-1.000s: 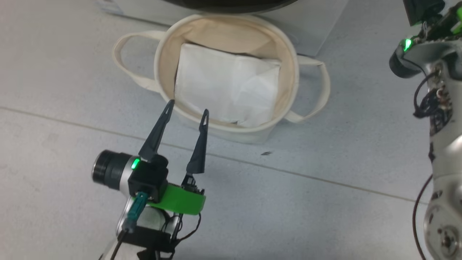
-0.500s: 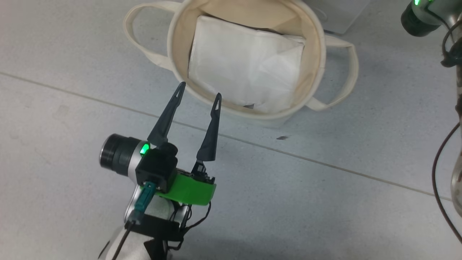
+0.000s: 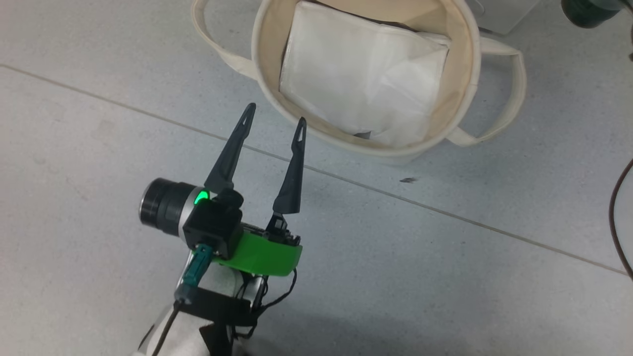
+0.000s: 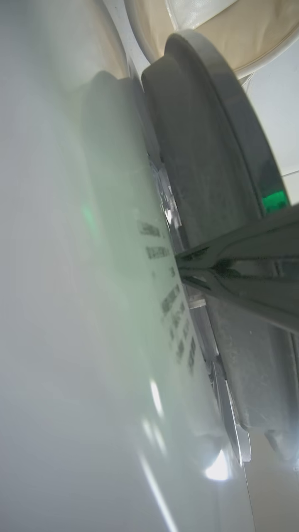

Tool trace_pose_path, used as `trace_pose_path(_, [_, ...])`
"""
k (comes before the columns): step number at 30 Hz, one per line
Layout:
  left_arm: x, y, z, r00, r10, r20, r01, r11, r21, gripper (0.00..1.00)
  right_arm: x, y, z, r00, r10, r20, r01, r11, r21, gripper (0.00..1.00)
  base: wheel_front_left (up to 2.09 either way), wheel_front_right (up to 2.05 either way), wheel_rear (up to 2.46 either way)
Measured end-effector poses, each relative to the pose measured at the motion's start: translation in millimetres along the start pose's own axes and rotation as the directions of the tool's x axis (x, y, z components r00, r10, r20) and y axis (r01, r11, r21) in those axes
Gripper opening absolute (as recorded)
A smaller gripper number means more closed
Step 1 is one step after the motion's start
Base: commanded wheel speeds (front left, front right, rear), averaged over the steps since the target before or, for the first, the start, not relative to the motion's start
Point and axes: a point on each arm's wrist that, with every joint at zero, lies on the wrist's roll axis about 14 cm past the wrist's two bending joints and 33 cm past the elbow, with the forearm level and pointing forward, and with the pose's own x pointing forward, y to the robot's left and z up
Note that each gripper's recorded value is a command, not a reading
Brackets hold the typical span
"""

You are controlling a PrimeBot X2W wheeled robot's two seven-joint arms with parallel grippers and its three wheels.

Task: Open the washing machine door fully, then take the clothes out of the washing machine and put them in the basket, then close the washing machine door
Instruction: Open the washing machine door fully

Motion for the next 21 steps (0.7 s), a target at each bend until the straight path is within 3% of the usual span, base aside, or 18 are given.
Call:
trace_pose_path(6, [-1.4,0.1,8.1,1.000,0.009,0.015,-0.009,1.000,-0.005,1.00,1.5,-3.6,-12.5,0.998,-0.003,-0.060,0.006,0.998,0.057,0.00,0.00,0.00,0.00])
trace_pose_path(12, [-1.1,2.5,18.0,0.999,0.021,0.038,-0.021,1.000,-0.004,1.00,-0.3,-0.9,-33.9,0.991,-0.014,-0.137,0.018,0.999,0.029,0.00,0.00,0.00,0.00])
trace_pose_path(17, [-1.0,1.7,33.0,0.997,0.023,0.073,-0.022,1.000,-0.010,1.00,-14.4,-30.4,-66.3,0.977,-0.103,-0.188,0.105,0.995,-0.002,0.00,0.00,0.00,0.00])
trace_pose_path(21, [-7.0,0.0,41.3,0.996,0.025,0.087,-0.023,1.000,-0.020,1.00,-29.4,-41.6,-96.5,0.962,-0.119,-0.245,0.125,0.992,0.009,0.00,0.00,0.00,0.00])
